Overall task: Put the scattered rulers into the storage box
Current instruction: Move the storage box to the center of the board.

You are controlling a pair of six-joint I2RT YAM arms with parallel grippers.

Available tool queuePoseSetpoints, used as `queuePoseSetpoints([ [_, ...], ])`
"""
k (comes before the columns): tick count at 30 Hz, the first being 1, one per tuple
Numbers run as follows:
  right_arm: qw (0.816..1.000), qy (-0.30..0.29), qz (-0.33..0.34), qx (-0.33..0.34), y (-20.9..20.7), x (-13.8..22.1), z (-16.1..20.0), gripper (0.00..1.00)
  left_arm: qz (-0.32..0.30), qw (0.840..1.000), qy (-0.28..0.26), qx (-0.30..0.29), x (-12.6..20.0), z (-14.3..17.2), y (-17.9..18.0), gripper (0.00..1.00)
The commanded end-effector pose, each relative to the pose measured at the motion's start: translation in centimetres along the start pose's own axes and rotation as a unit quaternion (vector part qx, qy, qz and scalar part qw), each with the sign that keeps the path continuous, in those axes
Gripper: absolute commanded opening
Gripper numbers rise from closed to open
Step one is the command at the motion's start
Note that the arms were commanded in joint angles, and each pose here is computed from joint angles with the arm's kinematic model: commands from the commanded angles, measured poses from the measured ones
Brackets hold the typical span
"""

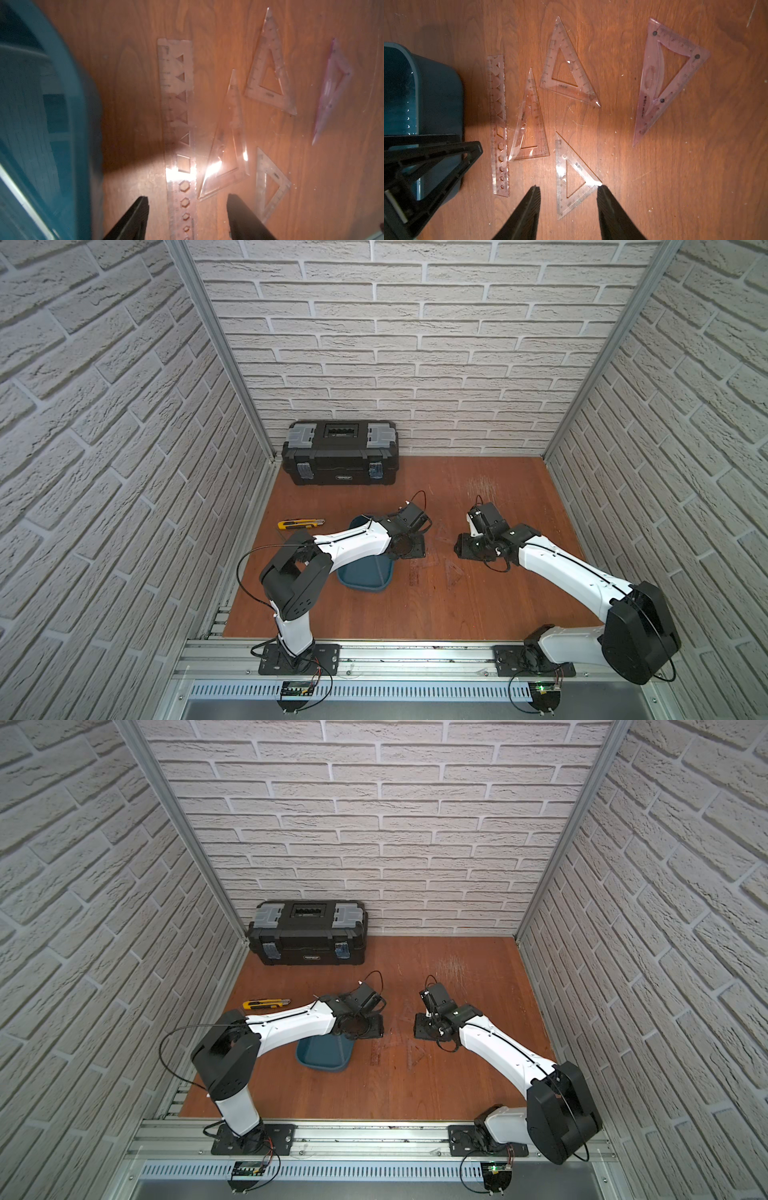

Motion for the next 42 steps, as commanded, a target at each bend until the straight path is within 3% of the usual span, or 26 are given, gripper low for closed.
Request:
queuePoseSetpoints([
  [1,1.0,-0.006,-0.018,-0.009,0.1,-0.1,-0.1,0.49,-0.018,1.0,-0.012,0.0,1.6,-0.1,1.5,0.65],
  [14,1.0,0.008,-0.028,-0.012,0.5,-1.2,-0.1,0.47,-0.044,0.999,-0.022,0.016,3.0,-0.1,4.9,0.66],
  [25,1.0,0.023,-0.018,-0.007,0.4,-2.3,0.0,0.36,-0.038,0.998,-0.034,-0.042,3.4,-1.4,1.1,0.64],
  [42,0.999,0.031,-0.002,-0.025,-1.7,-2.1,2.2,0.34,-0.018,0.992,0.011,-0.124,-1.9,-2.7,-4.1,0.48],
])
Point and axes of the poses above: each gripper's point midway between its finger pads, its own x axis back along the fingers, its own y axis along the line the jaws close on, z = x × y, the point moved 9 cm from there along x, back along the fingers, and after that the axes turned 11 degrees about -x, right-handed, at the moved point
